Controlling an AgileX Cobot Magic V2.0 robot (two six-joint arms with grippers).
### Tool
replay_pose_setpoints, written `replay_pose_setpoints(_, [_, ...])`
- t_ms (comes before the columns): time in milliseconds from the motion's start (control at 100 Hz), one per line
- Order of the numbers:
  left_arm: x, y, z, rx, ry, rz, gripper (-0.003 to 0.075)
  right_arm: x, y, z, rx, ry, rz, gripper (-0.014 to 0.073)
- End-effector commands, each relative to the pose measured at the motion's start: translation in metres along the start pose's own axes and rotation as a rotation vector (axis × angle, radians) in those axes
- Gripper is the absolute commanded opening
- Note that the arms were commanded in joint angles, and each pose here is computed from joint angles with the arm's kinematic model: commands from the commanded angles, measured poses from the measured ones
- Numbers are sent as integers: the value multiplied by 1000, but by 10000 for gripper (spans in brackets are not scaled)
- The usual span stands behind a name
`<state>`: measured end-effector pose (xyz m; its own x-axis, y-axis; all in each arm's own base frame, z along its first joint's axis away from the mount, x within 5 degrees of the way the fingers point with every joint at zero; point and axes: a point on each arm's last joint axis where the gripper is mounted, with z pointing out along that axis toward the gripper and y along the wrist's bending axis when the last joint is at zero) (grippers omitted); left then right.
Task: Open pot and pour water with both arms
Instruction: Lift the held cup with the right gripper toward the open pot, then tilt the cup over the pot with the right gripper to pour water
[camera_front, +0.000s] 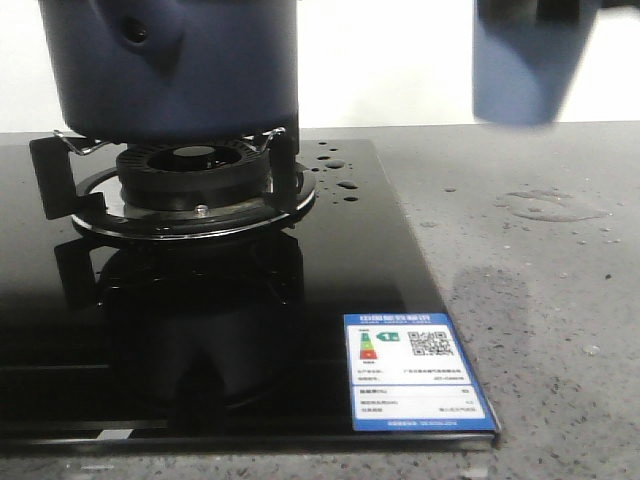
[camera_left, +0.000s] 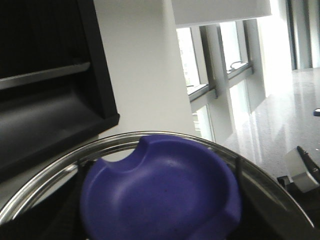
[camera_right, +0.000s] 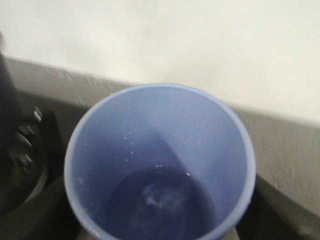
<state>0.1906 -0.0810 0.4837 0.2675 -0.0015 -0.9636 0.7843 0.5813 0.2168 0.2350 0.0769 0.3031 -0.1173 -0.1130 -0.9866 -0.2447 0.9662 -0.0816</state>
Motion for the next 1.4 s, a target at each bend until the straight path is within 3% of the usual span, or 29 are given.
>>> replay_pose_setpoints(0, [-34,-8,-13,-80,-135,5,293,-53,-1,-10,-9,-187,-67,278])
replay_pose_setpoints(220, [-48,-17,-25,-127,-169,33,293,-122,23,-4,-148,-241,-173,278])
replay_pose_setpoints(470, [-48,-17,-25,-126,-170,20,293,-156,64,29,-269,-219,-379,278])
replay_pose_setpoints(670, [-48,-17,-25,-125,-171,7,293,-158,92,56,-291,-244,-602,277])
replay_pose_setpoints(830, [-48,-17,-25,-125,-171,7,292,-147,106,70,-286,-263,-854,277])
replay_pose_setpoints(1000, [-48,-17,-25,-125,-171,7,292,-135,112,83,-267,-268,-1101,277])
replay_pose_setpoints(1390, [-48,-17,-25,-125,-169,9,293,-122,121,98,-240,-341,-1484,277])
